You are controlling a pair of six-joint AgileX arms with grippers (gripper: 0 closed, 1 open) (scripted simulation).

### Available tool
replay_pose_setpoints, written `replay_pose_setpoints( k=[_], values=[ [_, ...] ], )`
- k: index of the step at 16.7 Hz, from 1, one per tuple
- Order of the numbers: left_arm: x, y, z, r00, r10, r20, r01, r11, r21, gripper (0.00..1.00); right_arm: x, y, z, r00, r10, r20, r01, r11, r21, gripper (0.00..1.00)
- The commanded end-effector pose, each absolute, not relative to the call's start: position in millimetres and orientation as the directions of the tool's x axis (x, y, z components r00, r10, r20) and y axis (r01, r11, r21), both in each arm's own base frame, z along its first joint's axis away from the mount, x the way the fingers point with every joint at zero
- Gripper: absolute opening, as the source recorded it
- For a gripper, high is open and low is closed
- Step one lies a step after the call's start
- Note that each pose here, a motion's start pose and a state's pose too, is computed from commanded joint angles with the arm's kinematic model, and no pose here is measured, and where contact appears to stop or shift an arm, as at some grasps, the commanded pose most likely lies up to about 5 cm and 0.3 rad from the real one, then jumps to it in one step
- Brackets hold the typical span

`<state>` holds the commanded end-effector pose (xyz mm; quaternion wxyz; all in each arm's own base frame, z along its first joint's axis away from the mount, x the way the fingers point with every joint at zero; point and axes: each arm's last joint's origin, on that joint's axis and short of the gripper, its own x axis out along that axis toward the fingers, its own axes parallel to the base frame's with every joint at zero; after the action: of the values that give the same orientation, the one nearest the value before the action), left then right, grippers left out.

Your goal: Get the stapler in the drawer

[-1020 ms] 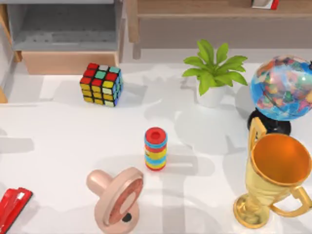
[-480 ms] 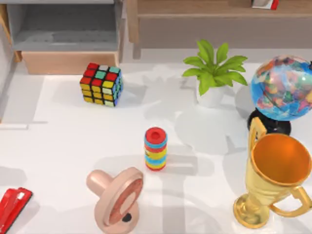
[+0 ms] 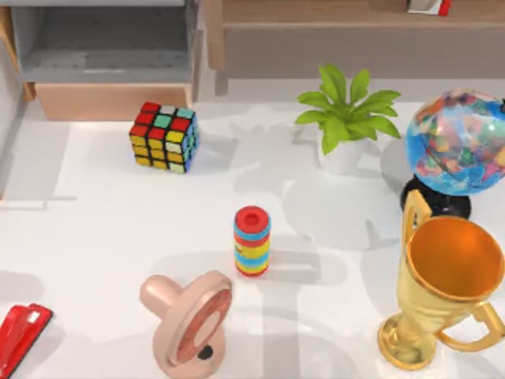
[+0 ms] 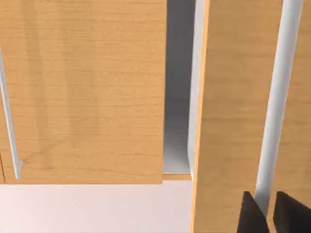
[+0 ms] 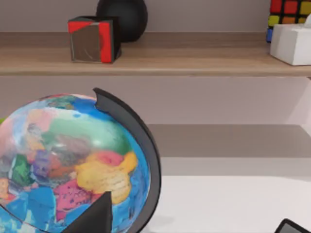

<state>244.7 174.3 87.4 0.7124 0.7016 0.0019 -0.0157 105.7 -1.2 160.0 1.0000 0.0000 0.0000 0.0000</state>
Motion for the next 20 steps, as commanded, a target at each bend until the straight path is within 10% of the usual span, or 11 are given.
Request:
replay_pose_setpoints(
  k=[8, 20],
  values=[
    [244.7, 174.3, 87.4, 0.999, -0.02, -0.025, 0.025, 0.015, 1.0, 0.98, 105.7, -1.2, 160.0, 1.0, 0.0, 0.0, 0.0, 1.0, 0.0, 1.0],
    [236.4, 174.5, 87.5, 0.999, -0.021, -0.024, 0.024, 0.014, 1.0, 1.0, 105.7, -1.2, 160.0, 1.0, 0.0, 0.0, 0.0, 1.0, 0.0, 1.0]
  ],
)
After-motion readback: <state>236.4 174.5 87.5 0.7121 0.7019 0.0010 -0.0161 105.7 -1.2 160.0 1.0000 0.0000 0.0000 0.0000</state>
